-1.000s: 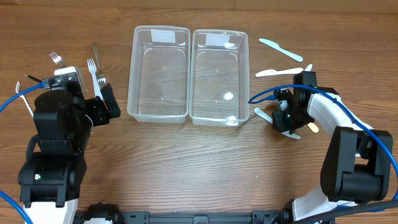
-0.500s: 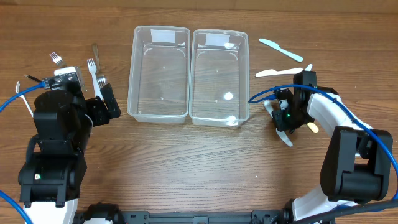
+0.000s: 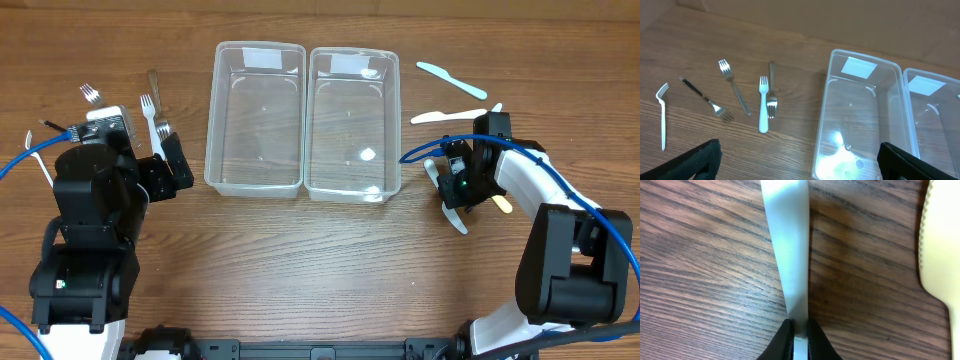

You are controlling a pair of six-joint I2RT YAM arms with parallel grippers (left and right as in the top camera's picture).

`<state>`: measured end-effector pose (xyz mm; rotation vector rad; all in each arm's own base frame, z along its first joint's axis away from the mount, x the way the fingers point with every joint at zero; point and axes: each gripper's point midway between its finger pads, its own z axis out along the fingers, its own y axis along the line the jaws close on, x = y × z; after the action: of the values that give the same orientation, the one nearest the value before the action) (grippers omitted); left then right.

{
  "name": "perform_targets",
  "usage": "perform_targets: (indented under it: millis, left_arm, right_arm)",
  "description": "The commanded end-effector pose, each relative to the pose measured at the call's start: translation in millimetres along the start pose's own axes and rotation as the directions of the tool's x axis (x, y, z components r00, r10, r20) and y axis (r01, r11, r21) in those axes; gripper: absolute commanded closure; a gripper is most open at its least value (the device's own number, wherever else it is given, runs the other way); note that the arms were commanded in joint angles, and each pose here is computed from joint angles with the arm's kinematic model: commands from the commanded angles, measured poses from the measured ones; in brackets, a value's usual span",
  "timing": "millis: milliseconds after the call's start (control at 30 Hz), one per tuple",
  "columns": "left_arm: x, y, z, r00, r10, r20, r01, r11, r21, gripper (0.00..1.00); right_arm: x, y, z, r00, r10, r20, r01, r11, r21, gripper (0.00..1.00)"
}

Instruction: Pack container

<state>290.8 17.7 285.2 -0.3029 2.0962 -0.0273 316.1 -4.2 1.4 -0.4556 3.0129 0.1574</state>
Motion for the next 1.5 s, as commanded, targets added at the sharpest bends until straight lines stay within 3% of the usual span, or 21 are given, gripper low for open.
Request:
perform_targets:
  millis: [0,67,100,133,233,700,1333,1467]
  left_arm:
    - [-13,1,-5,0.999,0.016,0.037,-0.016,1.000,-0.008,0.00]
    - [-13,1,-5,0.999,0.016,0.039,-0.016,1.000,-0.007,0.00]
    - [-14,1,-5,0.999,0.016,0.041,-0.016,1.000,-0.007,0.00]
    - [-14,1,-5,0.999,0.016,0.042,-0.016,1.000,-0.007,0.00]
    - [-15,1,-5,0.999,0.016,0.045,-0.015,1.000,-0.006,0.00]
    - [-14,-1,-5,0.999,0.015,0.043,-0.015,1.000,0.002,0.00]
    - [-14,-1,-5,0.999,0.016,0.043,-0.016,1.000,0.002,0.00]
    - [-14,-1,-5,0.999,0.016,0.043,-0.016,1.000,0.002,0.00]
  right_arm:
    - [2,3,9,1.000,0.005,-0.011,-0.005,1.000,-0.022,0.96]
    - [3,3,9,1.000,0.005,-0.013,-0.005,1.000,-0.023,0.92]
    - [3,4,9,1.000,0.005,-0.015,-0.006,1.000,-0.024,0.81]
    - [4,4,9,1.000,0.006,-0.017,-0.006,1.000,-0.025,0.50]
    - [3,4,9,1.000,0.002,-0.015,-0.002,1.000,-0.023,0.39]
    - [-39,9,10,0.989,-0.097,0.108,0.090,0.993,0.072,0.34]
    - [-20,13,24,0.996,-0.084,0.022,0.083,0.996,0.037,0.37]
    - [-24,12,24,0.996,-0.085,0.041,0.084,0.996,0.040,0.46]
